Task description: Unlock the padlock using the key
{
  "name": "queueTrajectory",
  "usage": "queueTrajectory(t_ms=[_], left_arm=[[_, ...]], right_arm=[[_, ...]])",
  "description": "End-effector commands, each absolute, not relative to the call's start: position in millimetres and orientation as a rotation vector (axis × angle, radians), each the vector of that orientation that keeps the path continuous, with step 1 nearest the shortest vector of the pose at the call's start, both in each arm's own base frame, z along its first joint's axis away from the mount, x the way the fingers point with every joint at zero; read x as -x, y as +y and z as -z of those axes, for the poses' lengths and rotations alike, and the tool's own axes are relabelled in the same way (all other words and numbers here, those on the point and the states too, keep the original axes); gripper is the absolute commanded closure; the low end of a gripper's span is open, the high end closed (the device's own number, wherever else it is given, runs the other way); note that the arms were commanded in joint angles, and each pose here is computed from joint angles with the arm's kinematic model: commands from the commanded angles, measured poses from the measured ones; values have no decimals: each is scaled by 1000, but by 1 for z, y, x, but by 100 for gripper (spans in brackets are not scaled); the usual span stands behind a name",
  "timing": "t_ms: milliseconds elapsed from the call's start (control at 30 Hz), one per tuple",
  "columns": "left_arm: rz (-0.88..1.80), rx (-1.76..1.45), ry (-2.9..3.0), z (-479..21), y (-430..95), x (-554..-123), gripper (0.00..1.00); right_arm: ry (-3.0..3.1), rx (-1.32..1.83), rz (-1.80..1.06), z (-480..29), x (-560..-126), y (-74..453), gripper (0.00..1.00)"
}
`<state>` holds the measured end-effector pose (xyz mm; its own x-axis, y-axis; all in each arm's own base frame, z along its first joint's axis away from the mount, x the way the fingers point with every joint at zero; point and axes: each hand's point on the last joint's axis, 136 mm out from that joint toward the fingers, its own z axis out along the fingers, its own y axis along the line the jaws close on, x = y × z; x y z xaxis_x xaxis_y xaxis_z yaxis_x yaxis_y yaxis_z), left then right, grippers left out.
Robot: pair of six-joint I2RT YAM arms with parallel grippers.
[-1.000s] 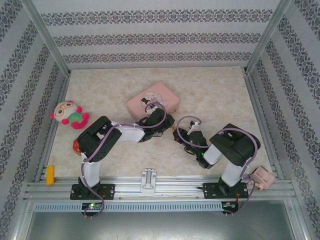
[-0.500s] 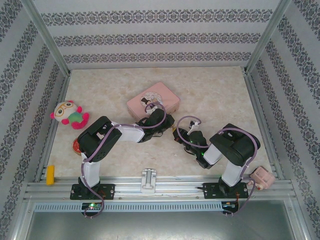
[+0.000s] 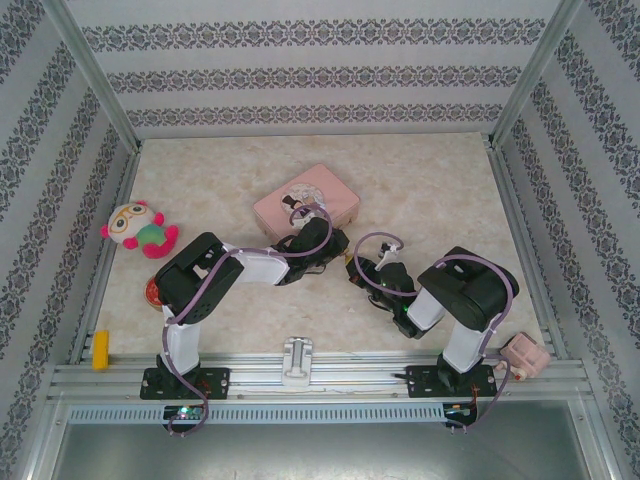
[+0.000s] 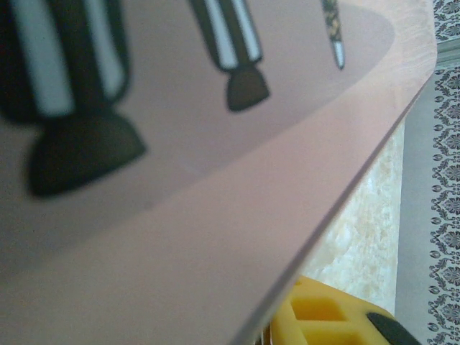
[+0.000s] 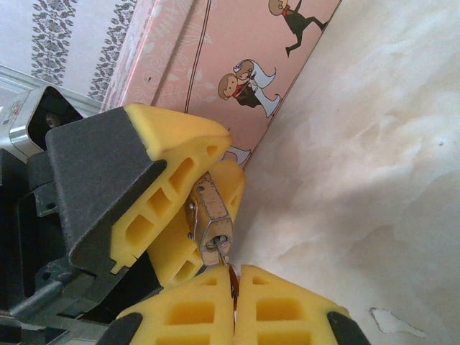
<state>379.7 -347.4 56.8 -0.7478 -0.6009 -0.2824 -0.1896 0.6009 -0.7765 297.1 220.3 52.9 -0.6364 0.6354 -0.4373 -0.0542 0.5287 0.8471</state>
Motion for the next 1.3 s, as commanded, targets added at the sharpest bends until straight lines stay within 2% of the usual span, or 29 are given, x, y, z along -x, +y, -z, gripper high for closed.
queueTrajectory(t_ms=[0, 1267], left_arm=[[1190, 632, 2323, -60, -373, -366, 80], [1206, 603, 2313, -62, -373, -364, 80]], right_arm=[[2023, -422, -1216, -54, -286, 228, 100], [2054, -347, -1291, -54, -290, 233, 100]])
